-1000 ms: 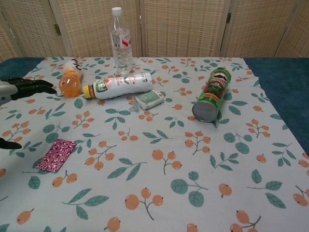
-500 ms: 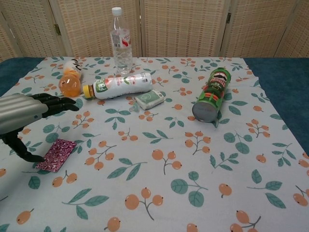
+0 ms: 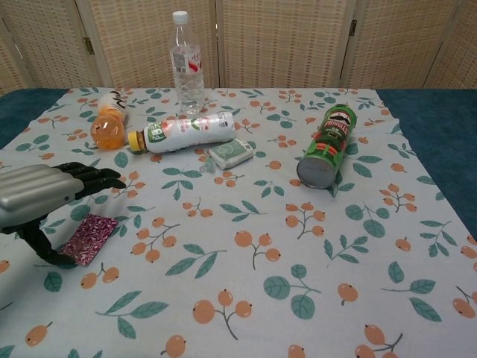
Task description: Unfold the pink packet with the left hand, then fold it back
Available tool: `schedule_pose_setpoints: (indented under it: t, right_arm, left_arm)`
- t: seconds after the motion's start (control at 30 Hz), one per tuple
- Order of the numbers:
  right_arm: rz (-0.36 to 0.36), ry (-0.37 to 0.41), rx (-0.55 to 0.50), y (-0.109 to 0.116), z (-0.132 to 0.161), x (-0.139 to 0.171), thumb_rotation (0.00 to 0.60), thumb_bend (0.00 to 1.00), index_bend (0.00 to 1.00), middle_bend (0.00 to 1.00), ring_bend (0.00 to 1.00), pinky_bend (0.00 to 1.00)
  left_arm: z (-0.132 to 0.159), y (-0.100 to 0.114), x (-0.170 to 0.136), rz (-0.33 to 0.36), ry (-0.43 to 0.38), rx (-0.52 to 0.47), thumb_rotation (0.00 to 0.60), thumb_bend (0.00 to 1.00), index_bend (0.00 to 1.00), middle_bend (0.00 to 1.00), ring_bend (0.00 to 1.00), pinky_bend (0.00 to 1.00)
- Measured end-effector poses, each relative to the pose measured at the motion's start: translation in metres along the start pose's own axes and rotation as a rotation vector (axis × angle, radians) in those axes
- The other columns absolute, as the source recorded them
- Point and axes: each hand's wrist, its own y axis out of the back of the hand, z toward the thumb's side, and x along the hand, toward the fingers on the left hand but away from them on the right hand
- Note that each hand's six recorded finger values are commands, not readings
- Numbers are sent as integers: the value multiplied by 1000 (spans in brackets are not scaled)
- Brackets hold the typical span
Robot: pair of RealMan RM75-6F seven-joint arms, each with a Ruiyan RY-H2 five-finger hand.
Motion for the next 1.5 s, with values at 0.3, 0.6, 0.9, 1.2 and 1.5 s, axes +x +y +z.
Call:
schedule_pose_setpoints:
  t: [0.3,0.6,0.9,1.2,1.5]
  right_arm:
    - [1,-5,0,0,-2,1,600,335,41,60,25,0]
    - [-3,-16,-1,1,-4,2,600,335,41,60,24,0]
    - [-6,-21,0,2,-6,3,600,336,41,60,23,0]
    - [-10,-22,1,3,-6,4,600,335,41,60,25,0]
    - [-4,-16,-1,1,-4,3,600,335,41,60,23,0]
  left_arm:
    - [-5,-3,7,-11,25,-6,600,109,6,0,0,0]
    - [-13,0,19,-14,54,-16,600,109,6,0,0,0]
    - [-19,8,36,3,89,-27,600,109,7,0,0,0]
    - [-28,21,41,36,132,-78,600,114,7,0,0,0]
    - [-10,14,12,11,77,-81,600,115,7,0,0,0]
